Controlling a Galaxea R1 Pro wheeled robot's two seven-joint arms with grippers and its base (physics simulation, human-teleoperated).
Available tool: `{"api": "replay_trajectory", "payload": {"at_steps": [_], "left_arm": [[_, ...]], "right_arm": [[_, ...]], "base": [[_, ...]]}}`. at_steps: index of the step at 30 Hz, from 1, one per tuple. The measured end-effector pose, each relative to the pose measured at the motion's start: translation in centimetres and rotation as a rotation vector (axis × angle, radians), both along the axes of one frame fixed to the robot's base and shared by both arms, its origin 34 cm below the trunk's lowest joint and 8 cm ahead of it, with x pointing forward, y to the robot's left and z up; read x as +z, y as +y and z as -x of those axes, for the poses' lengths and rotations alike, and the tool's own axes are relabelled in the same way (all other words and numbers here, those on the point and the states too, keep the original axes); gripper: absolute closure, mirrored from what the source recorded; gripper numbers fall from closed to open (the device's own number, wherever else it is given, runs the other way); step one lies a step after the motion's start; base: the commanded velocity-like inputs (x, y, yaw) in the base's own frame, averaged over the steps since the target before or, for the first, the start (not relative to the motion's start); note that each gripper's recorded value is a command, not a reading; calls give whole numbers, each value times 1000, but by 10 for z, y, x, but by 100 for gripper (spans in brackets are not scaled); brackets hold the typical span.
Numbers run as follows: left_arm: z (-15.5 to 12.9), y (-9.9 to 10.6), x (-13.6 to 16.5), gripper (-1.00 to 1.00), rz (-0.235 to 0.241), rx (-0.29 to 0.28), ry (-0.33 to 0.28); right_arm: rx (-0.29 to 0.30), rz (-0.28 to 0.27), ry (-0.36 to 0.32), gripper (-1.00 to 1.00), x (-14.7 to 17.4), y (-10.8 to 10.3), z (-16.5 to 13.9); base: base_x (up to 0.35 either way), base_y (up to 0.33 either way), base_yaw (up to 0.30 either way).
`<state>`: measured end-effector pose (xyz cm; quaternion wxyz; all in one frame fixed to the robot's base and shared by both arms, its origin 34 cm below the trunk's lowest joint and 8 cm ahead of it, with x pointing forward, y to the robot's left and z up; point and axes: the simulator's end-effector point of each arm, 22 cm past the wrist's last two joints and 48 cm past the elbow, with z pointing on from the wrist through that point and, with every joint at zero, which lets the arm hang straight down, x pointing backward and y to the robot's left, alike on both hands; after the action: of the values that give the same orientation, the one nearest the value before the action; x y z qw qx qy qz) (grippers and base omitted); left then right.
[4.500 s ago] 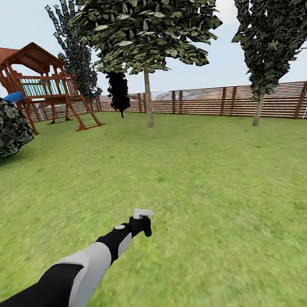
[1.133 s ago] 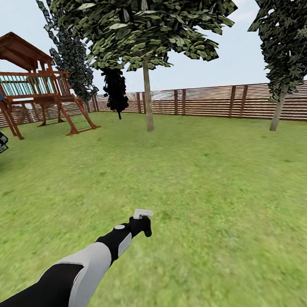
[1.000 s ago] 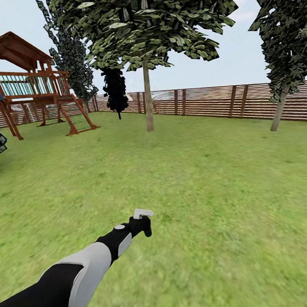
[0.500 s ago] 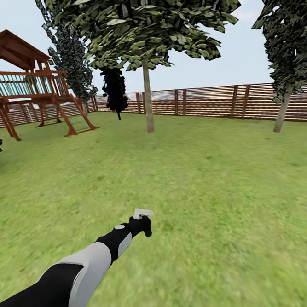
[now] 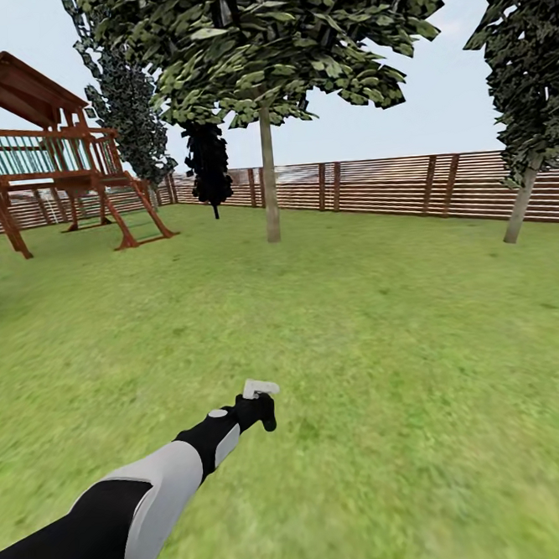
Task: In the garden, pick up the pesticide atomizer on the floor and spray pesticide onto both trees until each tree trunk is fully covered.
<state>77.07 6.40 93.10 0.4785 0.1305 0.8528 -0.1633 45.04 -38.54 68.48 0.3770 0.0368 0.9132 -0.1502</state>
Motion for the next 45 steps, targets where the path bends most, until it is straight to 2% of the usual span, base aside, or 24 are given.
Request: {"api": "replay_trajectory", "payload": {"at_steps": [45], "left_arm": [[0,0,0,100,0,0,0]], "right_arm": [[0,0,0,-100,0,0,0]], "base": [[350,0,0]]}}
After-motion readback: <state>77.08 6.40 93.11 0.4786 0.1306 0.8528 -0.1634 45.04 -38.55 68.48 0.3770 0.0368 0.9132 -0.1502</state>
